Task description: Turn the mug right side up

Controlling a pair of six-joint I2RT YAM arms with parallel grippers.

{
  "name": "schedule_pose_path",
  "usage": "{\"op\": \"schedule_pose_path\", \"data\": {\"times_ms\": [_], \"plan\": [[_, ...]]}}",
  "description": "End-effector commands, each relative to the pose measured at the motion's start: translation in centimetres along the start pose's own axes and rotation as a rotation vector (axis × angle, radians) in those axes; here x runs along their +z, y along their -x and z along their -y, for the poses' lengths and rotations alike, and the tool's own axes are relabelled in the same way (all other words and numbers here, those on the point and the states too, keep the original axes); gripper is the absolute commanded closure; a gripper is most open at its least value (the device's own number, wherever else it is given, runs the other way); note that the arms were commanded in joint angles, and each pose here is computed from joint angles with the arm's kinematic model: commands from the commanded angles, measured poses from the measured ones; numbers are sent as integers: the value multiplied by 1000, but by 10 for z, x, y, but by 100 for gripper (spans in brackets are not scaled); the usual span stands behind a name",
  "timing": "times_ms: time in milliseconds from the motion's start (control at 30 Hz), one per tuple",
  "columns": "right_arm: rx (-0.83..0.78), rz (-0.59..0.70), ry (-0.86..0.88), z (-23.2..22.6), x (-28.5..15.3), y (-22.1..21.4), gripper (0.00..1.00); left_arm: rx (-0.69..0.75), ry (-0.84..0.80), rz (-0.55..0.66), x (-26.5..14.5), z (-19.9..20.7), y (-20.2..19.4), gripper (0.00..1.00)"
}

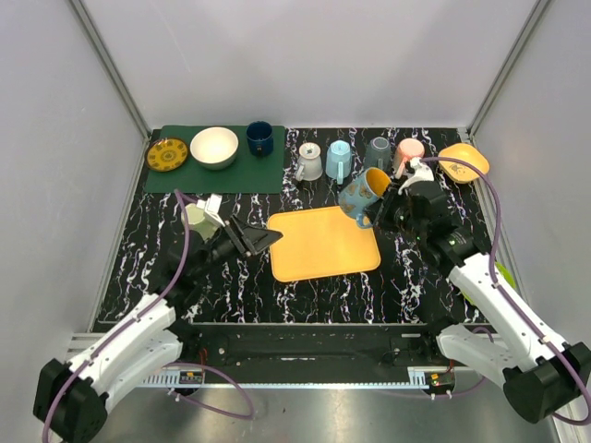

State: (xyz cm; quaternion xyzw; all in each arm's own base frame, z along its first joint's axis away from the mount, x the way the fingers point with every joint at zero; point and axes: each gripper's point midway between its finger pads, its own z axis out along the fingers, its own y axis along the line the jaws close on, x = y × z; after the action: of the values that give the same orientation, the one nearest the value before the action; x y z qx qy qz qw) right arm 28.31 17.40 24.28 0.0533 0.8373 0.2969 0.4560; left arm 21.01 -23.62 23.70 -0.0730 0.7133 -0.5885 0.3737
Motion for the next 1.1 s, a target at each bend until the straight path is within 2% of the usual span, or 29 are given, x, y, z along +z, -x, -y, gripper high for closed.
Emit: {"op": "schedule_pose_path", "data": {"times_ms": [0,200,333,467,1067], "plan": [[-95,224,-275,42,-9,56,100,96,150,63,-13,-23,11,45],[-176,192,-361,60,20,39,100,129,293,56,-23,-50,9,45],[-297,160,-420,59,43,26,100,136,315,53,-26,-55,8,46],[-336,135,-446,64,64,19,100,158,336,75,-34,-57,10,46],[-334,24,-353,63,130,-23,100,139,366,58,-42,-74,-2,46]]}}
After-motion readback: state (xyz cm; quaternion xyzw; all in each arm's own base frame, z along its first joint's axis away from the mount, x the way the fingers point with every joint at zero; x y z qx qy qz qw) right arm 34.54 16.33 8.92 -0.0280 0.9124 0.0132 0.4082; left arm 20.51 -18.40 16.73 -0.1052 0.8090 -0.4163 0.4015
